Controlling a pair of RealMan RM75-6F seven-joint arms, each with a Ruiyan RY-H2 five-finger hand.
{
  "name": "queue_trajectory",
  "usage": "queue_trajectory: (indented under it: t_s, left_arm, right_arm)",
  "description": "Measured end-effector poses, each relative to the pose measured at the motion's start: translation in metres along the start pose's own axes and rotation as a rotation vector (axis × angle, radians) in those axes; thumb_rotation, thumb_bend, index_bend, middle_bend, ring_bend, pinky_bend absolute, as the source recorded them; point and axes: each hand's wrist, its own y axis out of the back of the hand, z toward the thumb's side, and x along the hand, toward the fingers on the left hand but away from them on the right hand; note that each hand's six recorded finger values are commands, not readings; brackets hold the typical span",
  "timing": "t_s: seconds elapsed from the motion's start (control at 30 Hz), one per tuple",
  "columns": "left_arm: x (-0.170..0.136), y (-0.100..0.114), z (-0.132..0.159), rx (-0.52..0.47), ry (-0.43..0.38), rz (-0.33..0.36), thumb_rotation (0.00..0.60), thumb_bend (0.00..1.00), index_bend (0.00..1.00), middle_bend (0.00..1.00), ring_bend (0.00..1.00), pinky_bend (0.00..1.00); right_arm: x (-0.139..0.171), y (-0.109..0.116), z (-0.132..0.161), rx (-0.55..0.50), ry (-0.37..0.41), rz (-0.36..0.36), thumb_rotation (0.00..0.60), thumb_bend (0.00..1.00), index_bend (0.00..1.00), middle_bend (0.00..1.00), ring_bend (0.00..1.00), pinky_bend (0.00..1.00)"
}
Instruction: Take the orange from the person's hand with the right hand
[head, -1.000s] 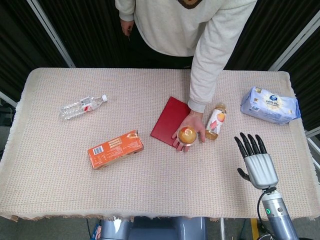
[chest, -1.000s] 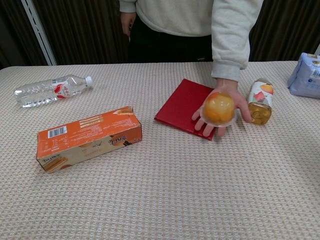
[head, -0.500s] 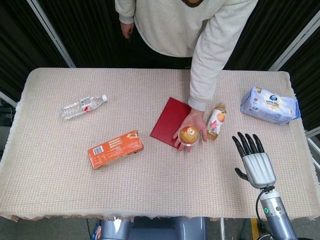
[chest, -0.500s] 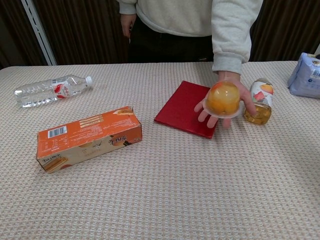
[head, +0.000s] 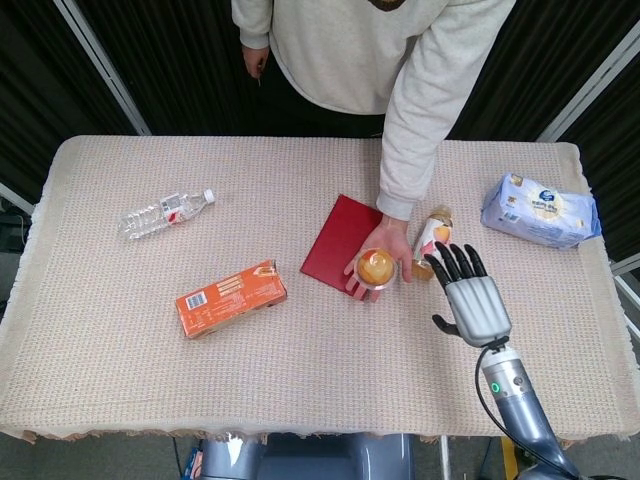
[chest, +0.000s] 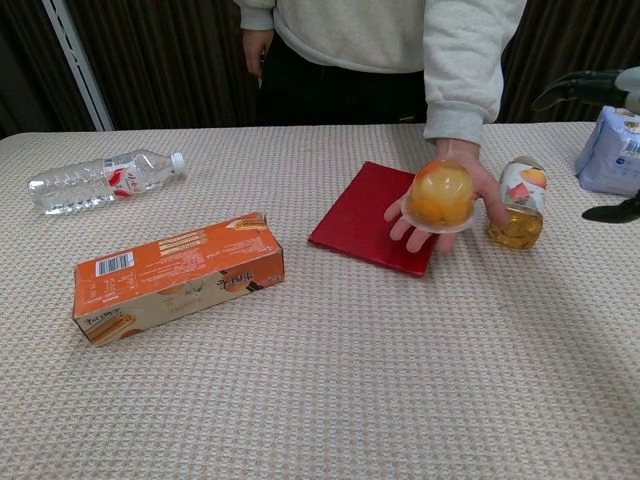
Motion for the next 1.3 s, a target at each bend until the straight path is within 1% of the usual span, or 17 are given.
queue_trajectory:
  t_s: [0.2, 0.33, 0.47, 0.57, 0.73, 0.83, 0.93, 1.0, 1.1, 1.13, 1.17, 1.2, 1.3]
  left_arm:
    - [0.000, -0.001, -0.002, -0.005, 0.006, -0.006, 0.600, 0.15, 0.00, 0.00, 0.00, 0.00]
    - [0.002, -0.001, -0.003, -0.010, 0.008, -0.008, 0.600, 0.15, 0.00, 0.00, 0.00, 0.00]
    - [0.002, -0.002, -0.003, -0.009, 0.006, -0.015, 0.600, 0.15, 0.00, 0.00, 0.00, 0.00]
    - [0.002, -0.003, -0.003, -0.012, 0.007, -0.017, 0.600, 0.15, 0.00, 0.00, 0.00, 0.00]
    - [0.003, -0.003, -0.004, -0.018, 0.009, -0.021, 0.600, 0.15, 0.00, 0.00, 0.00, 0.00]
    - [0.004, -0.004, -0.004, -0.017, 0.008, -0.026, 0.600, 0.15, 0.00, 0.00, 0.00, 0.00]
    - [0.005, -0.005, -0.004, -0.016, 0.008, -0.031, 0.600, 0.15, 0.00, 0.00, 0.00, 0.00]
    - [0.005, -0.005, -0.004, -0.016, 0.009, -0.033, 0.600, 0.15, 0.00, 0.00, 0.00, 0.00]
    - [0.005, -0.006, -0.004, -0.017, 0.008, -0.034, 0.600, 0.15, 0.01, 0.00, 0.00, 0.00]
    - [0.005, -0.005, -0.004, -0.017, 0.008, -0.032, 0.600, 0.15, 0.01, 0.00, 0.00, 0.00]
    - [0.005, -0.005, -0.004, -0.017, 0.008, -0.030, 0.600, 0.15, 0.01, 0.00, 0.00, 0.00]
    - [0.005, -0.005, -0.004, -0.017, 0.009, -0.029, 0.600, 0.15, 0.01, 0.00, 0.00, 0.00]
    - [0.005, -0.005, -0.004, -0.017, 0.011, -0.029, 0.600, 0.15, 0.01, 0.00, 0.00, 0.00]
  right_arm:
    - [-0.029, -0.008, 0.027, 0.009, -0.002, 0.089, 0.600, 0.13, 0.12, 0.07, 0.00, 0.14]
    - [-0.049, -0.016, 0.056, 0.015, 0.010, 0.129, 0.600, 0.13, 0.13, 0.07, 0.00, 0.14]
    - [-0.066, -0.020, 0.076, 0.014, 0.006, 0.142, 0.600, 0.14, 0.13, 0.07, 0.00, 0.14]
    - [-0.078, -0.021, 0.083, 0.011, -0.014, 0.144, 0.600, 0.15, 0.15, 0.08, 0.00, 0.14]
    - [-0.093, -0.023, 0.088, 0.024, -0.037, 0.136, 0.600, 0.16, 0.17, 0.09, 0.01, 0.14]
    - [-0.100, -0.027, 0.086, 0.043, -0.056, 0.138, 0.600, 0.18, 0.20, 0.12, 0.04, 0.17]
    - [-0.104, -0.031, 0.083, 0.063, -0.070, 0.143, 0.600, 0.21, 0.25, 0.18, 0.10, 0.23]
    - [-0.105, -0.034, 0.083, 0.070, -0.075, 0.144, 0.600, 0.24, 0.31, 0.24, 0.16, 0.28]
    - [-0.105, -0.037, 0.083, 0.067, -0.078, 0.143, 0.600, 0.28, 0.46, 0.42, 0.35, 0.43]
    - [-0.105, -0.037, 0.082, 0.066, -0.079, 0.140, 0.600, 0.30, 0.53, 0.50, 0.43, 0.48]
    - [-0.105, -0.037, 0.083, 0.065, -0.081, 0.133, 0.600, 0.30, 0.58, 0.55, 0.48, 0.52]
    - [-0.105, -0.037, 0.083, 0.063, -0.081, 0.125, 0.600, 0.31, 0.62, 0.59, 0.51, 0.55]
    - [-0.105, -0.034, 0.087, 0.051, -0.067, 0.083, 0.600, 0.32, 0.68, 0.63, 0.55, 0.57]
